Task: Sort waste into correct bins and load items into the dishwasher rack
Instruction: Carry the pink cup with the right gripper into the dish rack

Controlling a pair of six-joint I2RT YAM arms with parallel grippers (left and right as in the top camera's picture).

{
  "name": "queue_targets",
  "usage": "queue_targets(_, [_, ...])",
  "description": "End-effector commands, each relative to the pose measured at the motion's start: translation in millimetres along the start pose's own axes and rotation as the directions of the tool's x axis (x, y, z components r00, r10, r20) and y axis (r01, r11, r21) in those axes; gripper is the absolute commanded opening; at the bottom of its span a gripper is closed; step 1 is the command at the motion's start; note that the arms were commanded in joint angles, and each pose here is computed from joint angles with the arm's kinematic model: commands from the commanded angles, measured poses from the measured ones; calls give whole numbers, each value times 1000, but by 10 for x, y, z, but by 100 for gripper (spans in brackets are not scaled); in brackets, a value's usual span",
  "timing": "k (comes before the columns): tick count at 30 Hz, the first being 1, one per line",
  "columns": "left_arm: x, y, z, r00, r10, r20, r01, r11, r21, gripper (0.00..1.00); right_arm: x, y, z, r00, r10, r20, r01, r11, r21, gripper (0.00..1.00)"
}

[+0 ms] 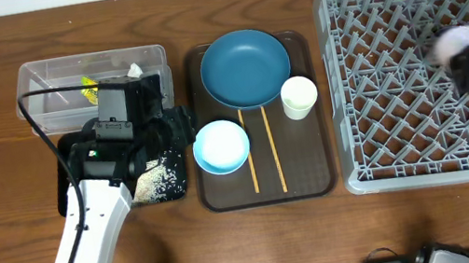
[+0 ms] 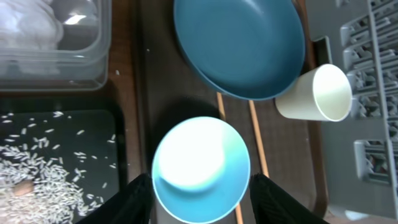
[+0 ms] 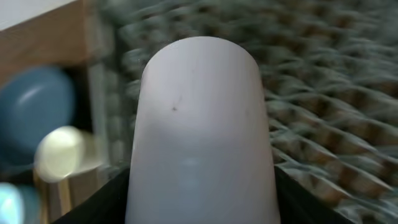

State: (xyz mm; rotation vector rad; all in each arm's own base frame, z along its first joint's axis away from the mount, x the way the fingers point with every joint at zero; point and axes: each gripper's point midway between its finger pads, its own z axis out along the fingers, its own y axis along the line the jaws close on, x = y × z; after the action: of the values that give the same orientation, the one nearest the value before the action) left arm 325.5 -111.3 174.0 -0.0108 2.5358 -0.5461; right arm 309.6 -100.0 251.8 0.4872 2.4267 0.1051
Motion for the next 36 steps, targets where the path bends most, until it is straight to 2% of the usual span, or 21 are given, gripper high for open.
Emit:
queue_targets(1, [-46, 42, -22, 1000, 25, 16, -24, 999, -30, 53, -98, -455, 23, 993, 112, -35, -106, 983, 148, 1])
queue_targets(6, [-37, 46, -20, 1000, 23, 12, -23, 999, -31, 53, -90, -945, 183, 960, 237, -148, -194, 946, 260, 1])
queue_targets(14, [-5, 56, -19, 1000, 20, -1, -20, 999, -35, 53, 4, -1513, 461, 888, 404, -220, -312, 881, 356, 1])
queue_targets(26, [2, 58, -16, 1000, 19, -4, -19, 999, -35, 53, 464, -2041, 729, 767, 551, -328, -387, 805, 449, 2])
queue_targets(28, [1, 58, -17, 1000, 19, -4, -19, 999, -35, 53, 510, -2069, 778, 754, 560, -342, -391, 802, 451, 9])
queue_targets(33, [0, 58, -16, 1000, 19, -3, -19, 999, -35, 57, 426, -1932, 910, 760, 547, -351, -436, 830, 348, 58])
queue_targets(36, [2, 58, -16, 1000, 19, -4, -19, 999, -35, 60, 339, -1806, 932, 774, 523, -357, -454, 851, 263, 64])
